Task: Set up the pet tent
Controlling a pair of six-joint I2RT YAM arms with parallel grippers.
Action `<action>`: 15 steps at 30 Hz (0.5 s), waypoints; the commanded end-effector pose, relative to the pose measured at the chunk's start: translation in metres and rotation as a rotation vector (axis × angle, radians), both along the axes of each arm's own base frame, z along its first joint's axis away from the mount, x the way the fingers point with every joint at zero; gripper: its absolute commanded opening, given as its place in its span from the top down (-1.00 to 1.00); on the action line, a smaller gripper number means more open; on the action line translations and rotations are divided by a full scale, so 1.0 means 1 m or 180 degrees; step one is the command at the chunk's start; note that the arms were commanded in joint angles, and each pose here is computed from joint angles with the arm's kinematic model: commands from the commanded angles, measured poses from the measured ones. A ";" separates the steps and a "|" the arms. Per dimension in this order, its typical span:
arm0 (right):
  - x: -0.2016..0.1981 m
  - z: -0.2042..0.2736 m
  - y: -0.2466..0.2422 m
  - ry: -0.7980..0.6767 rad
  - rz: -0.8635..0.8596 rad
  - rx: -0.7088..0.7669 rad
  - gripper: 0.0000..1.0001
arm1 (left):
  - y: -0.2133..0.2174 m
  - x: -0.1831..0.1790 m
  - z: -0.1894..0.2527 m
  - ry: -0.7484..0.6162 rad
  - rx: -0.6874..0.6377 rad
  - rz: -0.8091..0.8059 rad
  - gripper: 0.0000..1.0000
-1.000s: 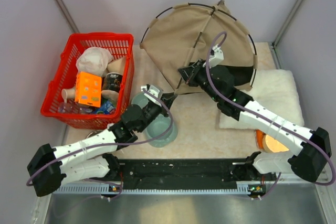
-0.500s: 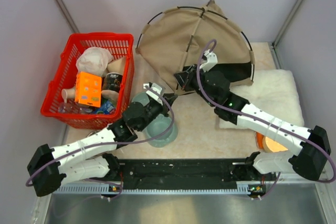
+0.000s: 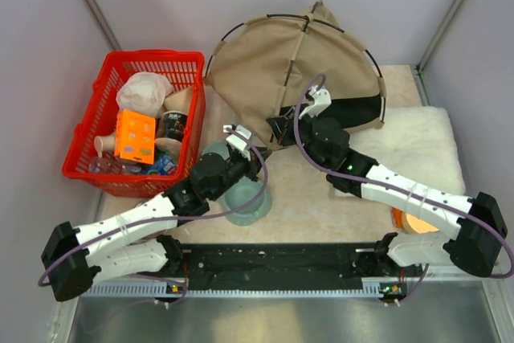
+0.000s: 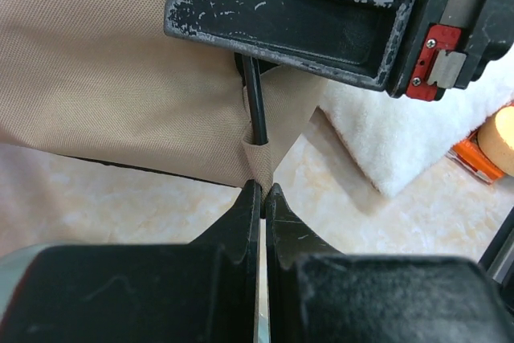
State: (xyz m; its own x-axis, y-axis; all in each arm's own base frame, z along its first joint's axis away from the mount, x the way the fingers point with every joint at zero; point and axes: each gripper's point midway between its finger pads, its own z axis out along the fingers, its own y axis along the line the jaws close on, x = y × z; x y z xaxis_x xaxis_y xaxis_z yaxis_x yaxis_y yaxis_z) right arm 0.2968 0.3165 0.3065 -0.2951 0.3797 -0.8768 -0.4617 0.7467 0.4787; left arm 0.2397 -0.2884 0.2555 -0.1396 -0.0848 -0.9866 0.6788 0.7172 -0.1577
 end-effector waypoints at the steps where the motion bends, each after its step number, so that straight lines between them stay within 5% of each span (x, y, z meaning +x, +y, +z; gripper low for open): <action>1: -0.005 -0.046 -0.007 0.0068 0.0054 -0.0505 1.00 | 0.008 -0.008 0.102 -0.0441 -0.0756 0.0000 0.97; 7: -0.028 -0.087 0.001 0.0206 0.0483 -0.0635 1.00 | 0.022 -0.011 0.115 -0.0479 -0.0771 0.0090 0.37; 13: -0.041 -0.123 -0.003 0.0463 0.0618 -0.0820 1.00 | 0.041 -0.007 0.122 -0.0508 -0.0802 0.0351 0.15; 15: -0.044 -0.129 -0.005 0.0526 0.0635 -0.0881 0.83 | 0.044 -0.004 0.122 -0.0490 -0.0786 0.0420 0.07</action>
